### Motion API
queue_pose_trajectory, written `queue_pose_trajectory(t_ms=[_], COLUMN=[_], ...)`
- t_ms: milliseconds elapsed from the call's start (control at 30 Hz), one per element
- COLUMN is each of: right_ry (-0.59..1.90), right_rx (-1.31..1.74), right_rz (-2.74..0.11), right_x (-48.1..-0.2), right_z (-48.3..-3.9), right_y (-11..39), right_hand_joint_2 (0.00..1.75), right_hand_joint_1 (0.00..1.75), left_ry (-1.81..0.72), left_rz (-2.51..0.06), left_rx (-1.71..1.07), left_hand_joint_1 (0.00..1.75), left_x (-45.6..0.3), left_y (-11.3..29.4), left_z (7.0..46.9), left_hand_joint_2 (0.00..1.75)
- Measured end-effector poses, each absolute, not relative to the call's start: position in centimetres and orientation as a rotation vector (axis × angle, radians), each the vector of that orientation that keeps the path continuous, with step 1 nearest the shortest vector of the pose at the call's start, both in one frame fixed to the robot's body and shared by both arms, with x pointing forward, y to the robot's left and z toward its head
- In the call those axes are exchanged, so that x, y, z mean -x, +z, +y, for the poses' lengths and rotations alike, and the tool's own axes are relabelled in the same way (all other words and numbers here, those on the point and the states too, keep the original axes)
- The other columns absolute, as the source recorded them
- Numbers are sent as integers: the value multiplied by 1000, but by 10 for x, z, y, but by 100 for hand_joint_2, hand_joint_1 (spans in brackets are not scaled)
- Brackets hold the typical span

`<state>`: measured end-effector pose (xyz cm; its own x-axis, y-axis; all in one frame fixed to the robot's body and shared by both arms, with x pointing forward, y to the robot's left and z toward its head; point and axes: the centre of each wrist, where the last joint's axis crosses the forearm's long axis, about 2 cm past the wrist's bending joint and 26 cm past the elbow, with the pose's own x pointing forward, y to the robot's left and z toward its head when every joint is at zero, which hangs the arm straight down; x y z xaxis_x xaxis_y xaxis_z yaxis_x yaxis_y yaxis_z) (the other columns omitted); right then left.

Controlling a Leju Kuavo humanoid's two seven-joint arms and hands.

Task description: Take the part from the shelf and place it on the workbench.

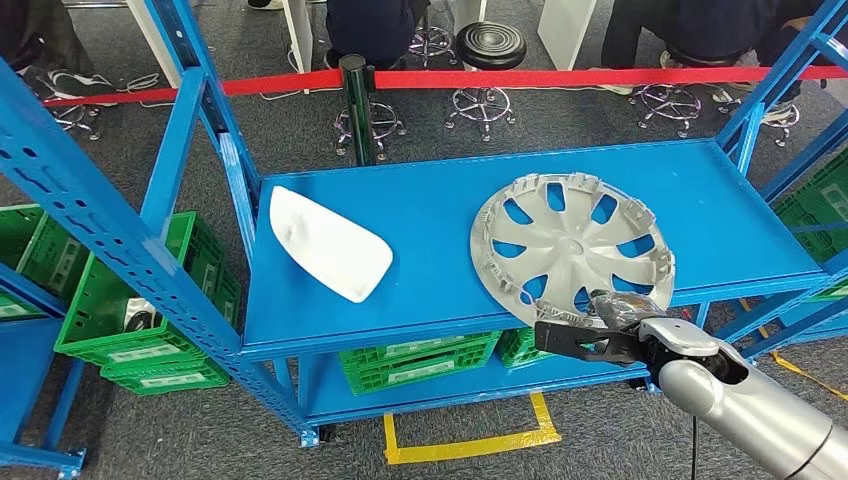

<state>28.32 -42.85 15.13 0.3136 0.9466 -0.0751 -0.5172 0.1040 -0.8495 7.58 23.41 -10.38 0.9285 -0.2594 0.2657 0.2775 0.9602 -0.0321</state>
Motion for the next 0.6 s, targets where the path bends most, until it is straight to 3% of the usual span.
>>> queue_pose_trajectory(t_ms=[600], right_ry=[1156], right_rx=[935], right_rz=[-641], right_x=[-274], right_z=[-424], right_y=[148], right_hand_joint_2=[175], right_hand_joint_1=[175], left_ry=[-301], left_rz=[-304], left_rx=[46], left_hand_joint_1=[0], left_x=[-76], left_y=[-104], left_z=[234], left_hand_joint_2=[175])
